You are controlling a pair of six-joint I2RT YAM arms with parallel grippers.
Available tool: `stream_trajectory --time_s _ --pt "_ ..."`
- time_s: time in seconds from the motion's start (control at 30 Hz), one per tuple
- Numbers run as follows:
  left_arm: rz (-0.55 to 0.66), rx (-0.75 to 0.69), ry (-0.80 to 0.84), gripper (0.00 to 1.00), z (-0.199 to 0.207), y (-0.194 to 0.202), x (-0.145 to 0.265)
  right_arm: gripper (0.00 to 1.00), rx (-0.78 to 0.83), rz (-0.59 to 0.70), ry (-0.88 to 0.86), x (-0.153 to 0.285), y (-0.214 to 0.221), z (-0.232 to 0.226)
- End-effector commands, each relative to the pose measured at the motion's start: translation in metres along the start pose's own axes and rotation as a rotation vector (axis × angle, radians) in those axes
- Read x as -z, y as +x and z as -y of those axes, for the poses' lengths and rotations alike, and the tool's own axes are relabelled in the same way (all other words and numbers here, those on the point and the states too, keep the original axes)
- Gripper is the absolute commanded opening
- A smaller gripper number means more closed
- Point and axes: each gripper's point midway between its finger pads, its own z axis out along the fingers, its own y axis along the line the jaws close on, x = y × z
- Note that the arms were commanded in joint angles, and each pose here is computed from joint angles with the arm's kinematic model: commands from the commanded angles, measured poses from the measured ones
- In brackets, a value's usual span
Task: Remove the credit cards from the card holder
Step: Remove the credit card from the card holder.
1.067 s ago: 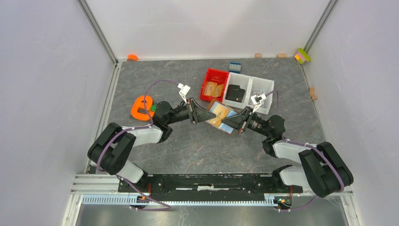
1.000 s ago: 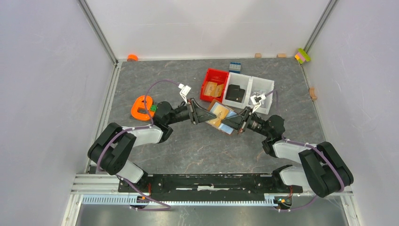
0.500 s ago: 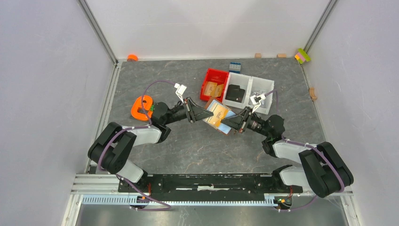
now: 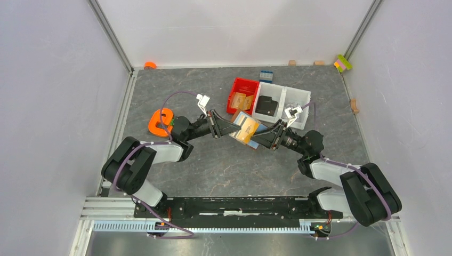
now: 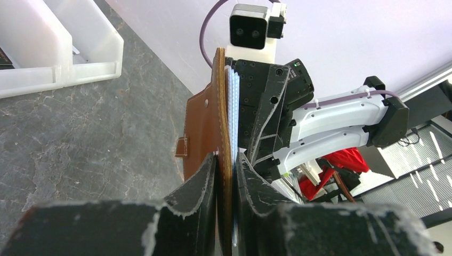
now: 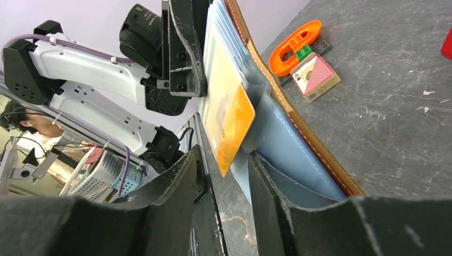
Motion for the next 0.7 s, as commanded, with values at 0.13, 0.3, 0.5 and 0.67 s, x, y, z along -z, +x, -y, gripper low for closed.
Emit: stream_trajectory --time_s 0.13,0.3,0.5,0.67 --pt "-0.036 -0.007 0.146 0.02 0.033 0.002 -0.011 0.49 0.05 0.042 -0.032 -0.004 -0.013 -0.007" --pt "-0.04 -0.008 0.152 0.02 0.034 0.004 -0.014 0.22 0.04 0.058 -0.094 -0.003 -0.015 -0.021" --pt "0.018 -0.025 0.116 0.02 0.031 -0.007 -0.004 0.0 0.022 0.049 -0.044 -0.003 -0.013 -0.009" --pt "0.094 -0.039 0.061 0.02 0.023 -0.023 0.013 0.0 -0.018 0.043 0.005 -0.002 -0.01 0.006"
